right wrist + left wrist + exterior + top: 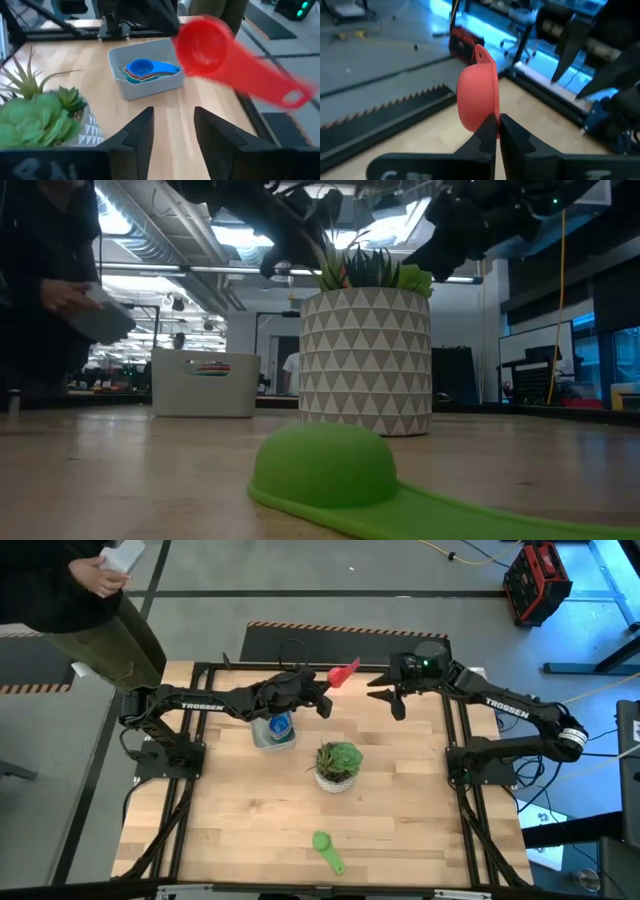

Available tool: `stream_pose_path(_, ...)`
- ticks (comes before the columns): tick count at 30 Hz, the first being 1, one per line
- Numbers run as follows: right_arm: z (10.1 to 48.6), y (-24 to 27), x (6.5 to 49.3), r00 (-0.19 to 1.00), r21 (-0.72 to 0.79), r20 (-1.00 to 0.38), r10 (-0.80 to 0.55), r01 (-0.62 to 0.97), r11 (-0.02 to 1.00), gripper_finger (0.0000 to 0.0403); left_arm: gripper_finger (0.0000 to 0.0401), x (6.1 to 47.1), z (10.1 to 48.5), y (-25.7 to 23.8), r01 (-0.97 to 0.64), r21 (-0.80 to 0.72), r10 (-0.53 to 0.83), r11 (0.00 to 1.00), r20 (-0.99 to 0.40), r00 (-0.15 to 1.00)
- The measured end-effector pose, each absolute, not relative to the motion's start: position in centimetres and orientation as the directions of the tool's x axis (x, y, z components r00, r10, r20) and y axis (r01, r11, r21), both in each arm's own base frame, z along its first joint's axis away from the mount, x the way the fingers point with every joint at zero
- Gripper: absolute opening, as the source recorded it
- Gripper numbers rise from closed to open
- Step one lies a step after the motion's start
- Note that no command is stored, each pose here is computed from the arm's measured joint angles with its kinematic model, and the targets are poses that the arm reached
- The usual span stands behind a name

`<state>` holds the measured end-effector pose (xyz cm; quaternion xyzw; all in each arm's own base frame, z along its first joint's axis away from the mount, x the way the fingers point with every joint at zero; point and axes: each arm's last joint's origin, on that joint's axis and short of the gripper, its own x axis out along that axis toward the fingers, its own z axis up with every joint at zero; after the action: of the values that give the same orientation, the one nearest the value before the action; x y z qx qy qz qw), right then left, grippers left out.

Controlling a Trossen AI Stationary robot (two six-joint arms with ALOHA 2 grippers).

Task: Nest measuring cups in basket
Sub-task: Stack the red measuring cup on top of the blue measuring cup in the gray bin

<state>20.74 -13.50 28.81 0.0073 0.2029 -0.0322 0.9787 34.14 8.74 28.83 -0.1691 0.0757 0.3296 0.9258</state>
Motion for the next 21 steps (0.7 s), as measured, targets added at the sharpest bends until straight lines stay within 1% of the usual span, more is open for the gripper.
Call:
stream_pose_path(5,27.7,-13.5,20.7,0.924,0.081,-0.377,-0.066,0.103,0.991,0.0145,0.0004,34.3,29.4,8.8,-0.631,-0.256,0.600,0.733,-0.193,0.776)
stream_pose_path(10,26.5,-13.4,20.7,0.924,0.095,-0.377,-0.066,0.110,0.989,0.0145,0.0003,34.3,29.5,8.8,-0.629,-0.258,0.600,0.734,-0.190,0.777)
stream_pose_path(13,26.1,-13.4,20.6,0.922,0.133,-0.381,-0.067,0.126,0.983,0.0145,0.0003,34.3,29.5,8.8,-0.629,-0.258,0.599,0.734,-0.190,0.778)
stream_pose_path(16,25.3,-13.5,20.5,0.921,0.169,-0.374,-0.107,0.181,0.969,0.0145,0.0002,34.3,29.5,8.8,-0.628,-0.258,0.599,0.734,-0.190,0.778)
stream_pose_path(21,24.1,-13.4,20.3,0.934,0.250,-0.321,-0.160,0.247,0.936,0.0145,0.0002,34.3,29.7,8.8,-0.621,-0.269,0.599,0.736,-0.168,0.783)
